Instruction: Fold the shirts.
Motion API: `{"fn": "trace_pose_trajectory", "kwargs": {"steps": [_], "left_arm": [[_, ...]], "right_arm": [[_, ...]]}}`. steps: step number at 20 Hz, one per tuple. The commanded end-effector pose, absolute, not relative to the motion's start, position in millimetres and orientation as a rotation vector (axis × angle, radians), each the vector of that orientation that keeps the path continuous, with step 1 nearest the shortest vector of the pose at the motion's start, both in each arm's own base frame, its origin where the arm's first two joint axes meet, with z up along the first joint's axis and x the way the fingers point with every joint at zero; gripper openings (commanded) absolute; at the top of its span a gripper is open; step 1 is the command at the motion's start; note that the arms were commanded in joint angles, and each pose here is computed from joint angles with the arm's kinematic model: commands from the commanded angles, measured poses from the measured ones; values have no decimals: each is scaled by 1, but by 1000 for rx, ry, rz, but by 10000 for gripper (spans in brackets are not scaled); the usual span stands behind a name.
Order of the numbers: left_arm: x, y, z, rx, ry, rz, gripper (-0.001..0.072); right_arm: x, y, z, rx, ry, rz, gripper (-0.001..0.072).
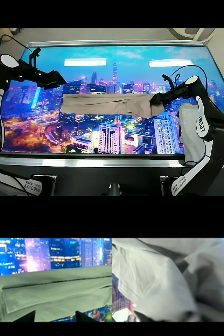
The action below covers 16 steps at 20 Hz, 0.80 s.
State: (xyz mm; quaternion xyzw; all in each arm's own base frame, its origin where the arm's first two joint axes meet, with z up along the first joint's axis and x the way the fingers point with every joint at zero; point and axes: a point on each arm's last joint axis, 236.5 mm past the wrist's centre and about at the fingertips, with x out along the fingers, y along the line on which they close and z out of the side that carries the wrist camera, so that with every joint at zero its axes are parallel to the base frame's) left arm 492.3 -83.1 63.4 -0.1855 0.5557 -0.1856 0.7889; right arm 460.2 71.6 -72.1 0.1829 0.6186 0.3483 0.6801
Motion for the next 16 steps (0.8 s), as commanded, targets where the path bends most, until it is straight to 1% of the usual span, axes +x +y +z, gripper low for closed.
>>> {"fn": "trace_pose_trajectory", "kwargs": {"steps": [1,2,3,4,5,8,12,16], "left_arm": [[491,-90,64,-391,1202,-414,593],[490,-95,63,-386,1205,-423,519],[488,-104,62,-377,1210,-440,209],[488,-115,59,-365,1214,-457,54],[488,-129,56,-352,1216,-475,25],[480,-197,31,-339,1262,-585,25],[450,-325,-18,-408,1332,-764,25],[416,-413,-45,-515,1370,-857,25]], "right_arm": [[459,85,-65,421,1376,827,19],[461,88,-60,439,1365,831,18],[462,89,-54,441,1351,835,17],[463,90,-46,430,1337,838,17],[463,90,-37,418,1321,840,17],[463,90,5,376,1254,829,16],[456,91,61,338,1173,808,16],[428,97,111,281,1141,843,17]]}}
